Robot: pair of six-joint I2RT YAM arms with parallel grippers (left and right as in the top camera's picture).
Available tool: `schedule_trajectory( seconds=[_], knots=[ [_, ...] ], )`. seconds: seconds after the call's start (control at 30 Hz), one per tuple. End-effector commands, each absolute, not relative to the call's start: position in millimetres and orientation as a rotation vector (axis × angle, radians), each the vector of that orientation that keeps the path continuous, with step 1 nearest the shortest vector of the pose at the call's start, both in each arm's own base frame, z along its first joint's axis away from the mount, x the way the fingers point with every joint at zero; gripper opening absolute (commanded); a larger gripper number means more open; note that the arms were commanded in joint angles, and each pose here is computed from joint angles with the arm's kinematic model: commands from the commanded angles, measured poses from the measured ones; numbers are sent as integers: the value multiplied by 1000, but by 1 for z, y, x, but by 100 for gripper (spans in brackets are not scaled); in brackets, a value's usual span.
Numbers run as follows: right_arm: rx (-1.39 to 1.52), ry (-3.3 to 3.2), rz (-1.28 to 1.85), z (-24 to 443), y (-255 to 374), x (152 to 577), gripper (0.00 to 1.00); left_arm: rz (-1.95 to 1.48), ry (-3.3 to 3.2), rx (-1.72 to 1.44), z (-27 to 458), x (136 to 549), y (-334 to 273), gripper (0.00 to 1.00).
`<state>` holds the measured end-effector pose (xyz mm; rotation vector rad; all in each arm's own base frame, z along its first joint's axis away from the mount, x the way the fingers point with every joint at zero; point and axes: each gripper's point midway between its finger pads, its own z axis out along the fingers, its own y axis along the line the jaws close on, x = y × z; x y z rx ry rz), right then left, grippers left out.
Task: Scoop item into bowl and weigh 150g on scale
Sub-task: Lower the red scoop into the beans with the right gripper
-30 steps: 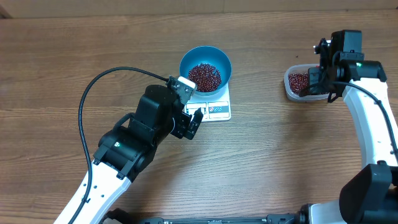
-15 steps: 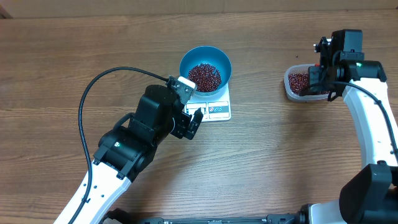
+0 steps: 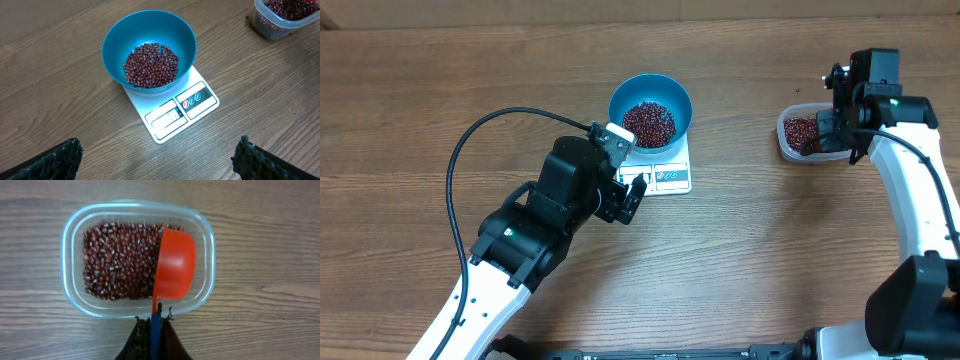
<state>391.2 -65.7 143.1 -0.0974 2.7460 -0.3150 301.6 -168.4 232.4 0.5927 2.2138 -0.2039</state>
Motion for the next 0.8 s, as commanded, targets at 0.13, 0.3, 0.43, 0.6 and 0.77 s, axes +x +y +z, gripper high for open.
schedule_trajectory(
  seconds=[0.13, 0.3, 0.43, 0.6, 0.77],
  knots=[
    [-136, 2843, -337, 110, -69, 389, 4, -193, 2213, 612, 230, 302, -167, 100],
    [-146, 2897, -323, 95, -68, 384, 4, -193, 2213, 612, 230, 302, -167, 100],
    [-161, 2899, -216, 93, -56, 385, 4, -193, 2213, 612, 230, 302, -167, 100],
    [-190, 2878, 30, 92, -26, 387, 4, -192, 2213, 612, 230, 302, -167, 100],
    [-204, 2861, 156, 94, -11, 388, 4, -192, 2213, 612, 230, 302, -167, 100]
  ],
)
